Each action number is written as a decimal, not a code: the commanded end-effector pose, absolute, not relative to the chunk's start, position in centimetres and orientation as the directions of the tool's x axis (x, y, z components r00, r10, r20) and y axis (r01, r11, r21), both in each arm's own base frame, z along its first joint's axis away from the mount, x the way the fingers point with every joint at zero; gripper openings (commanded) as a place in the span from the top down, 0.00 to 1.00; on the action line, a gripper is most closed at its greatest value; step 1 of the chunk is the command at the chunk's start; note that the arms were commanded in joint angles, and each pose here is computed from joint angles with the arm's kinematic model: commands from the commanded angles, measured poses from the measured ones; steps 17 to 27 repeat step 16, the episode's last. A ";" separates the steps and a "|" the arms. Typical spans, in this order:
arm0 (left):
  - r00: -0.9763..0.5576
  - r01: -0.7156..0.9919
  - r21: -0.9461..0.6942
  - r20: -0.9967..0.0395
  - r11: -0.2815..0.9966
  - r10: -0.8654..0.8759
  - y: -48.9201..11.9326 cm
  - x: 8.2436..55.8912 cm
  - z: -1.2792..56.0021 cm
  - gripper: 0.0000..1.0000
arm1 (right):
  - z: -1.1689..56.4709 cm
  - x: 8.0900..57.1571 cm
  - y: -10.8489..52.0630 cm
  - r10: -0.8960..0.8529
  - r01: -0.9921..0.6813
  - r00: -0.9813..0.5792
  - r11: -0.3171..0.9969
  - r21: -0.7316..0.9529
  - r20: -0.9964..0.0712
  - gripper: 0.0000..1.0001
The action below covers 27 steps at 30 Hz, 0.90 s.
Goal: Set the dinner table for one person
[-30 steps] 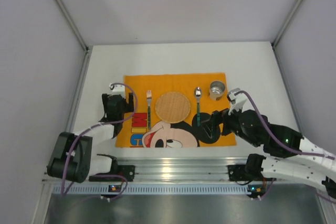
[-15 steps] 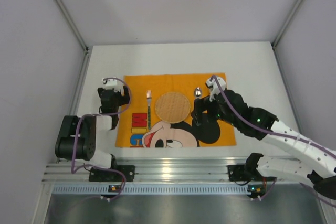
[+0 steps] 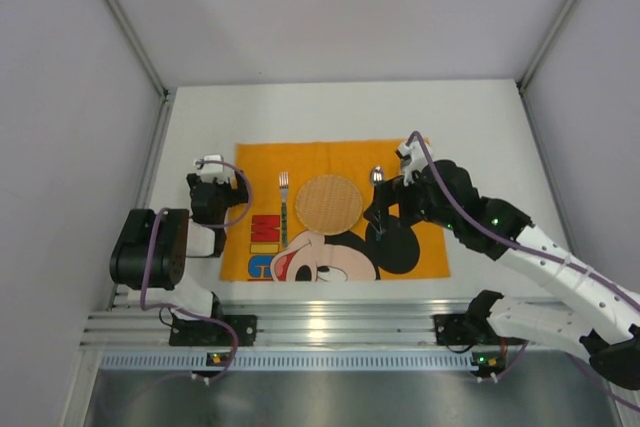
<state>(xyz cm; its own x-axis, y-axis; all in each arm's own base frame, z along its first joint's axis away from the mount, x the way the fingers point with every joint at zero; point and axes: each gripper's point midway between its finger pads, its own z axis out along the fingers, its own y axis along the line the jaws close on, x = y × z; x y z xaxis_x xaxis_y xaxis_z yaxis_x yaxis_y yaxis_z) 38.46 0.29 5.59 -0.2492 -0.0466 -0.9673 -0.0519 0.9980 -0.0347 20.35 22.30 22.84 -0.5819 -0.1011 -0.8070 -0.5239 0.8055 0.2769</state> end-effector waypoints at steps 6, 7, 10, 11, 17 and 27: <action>-0.155 -0.031 -0.040 -0.987 0.999 -0.045 0.1 39.3 8.2 0.02 | 25.9 21.5 22.3 0.043 -0.455 -0.566 0.817 0.355 -0.824 0.00; -0.155 -0.031 -0.040 -0.987 0.999 -0.045 0.1 39.3 8.2 0.02 | 26.2 21.6 22.1 0.051 -0.450 -0.557 0.820 0.354 -0.829 0.00; -0.155 -0.031 -0.040 -0.987 0.999 -0.045 0.1 39.3 8.2 0.01 | 26.9 21.6 21.4 0.063 -0.447 -0.530 0.827 0.342 -0.845 0.00; -0.155 -0.031 -0.040 -0.987 0.999 -0.045 0.1 39.3 8.2 0.01 | 27.1 21.4 21.4 0.051 -0.464 -0.519 0.821 0.332 -0.853 0.00; -0.153 -0.031 -0.040 -0.987 0.999 -0.045 0.1 39.3 8.3 0.02 | 28.6 21.3 21.0 0.075 -0.486 -0.469 0.810 0.328 -0.880 0.00; -0.153 -0.031 -0.040 -0.987 0.999 -0.045 0.1 39.3 8.3 0.02 | 28.6 21.3 21.0 0.075 -0.486 -0.469 0.810 0.328 -0.880 0.00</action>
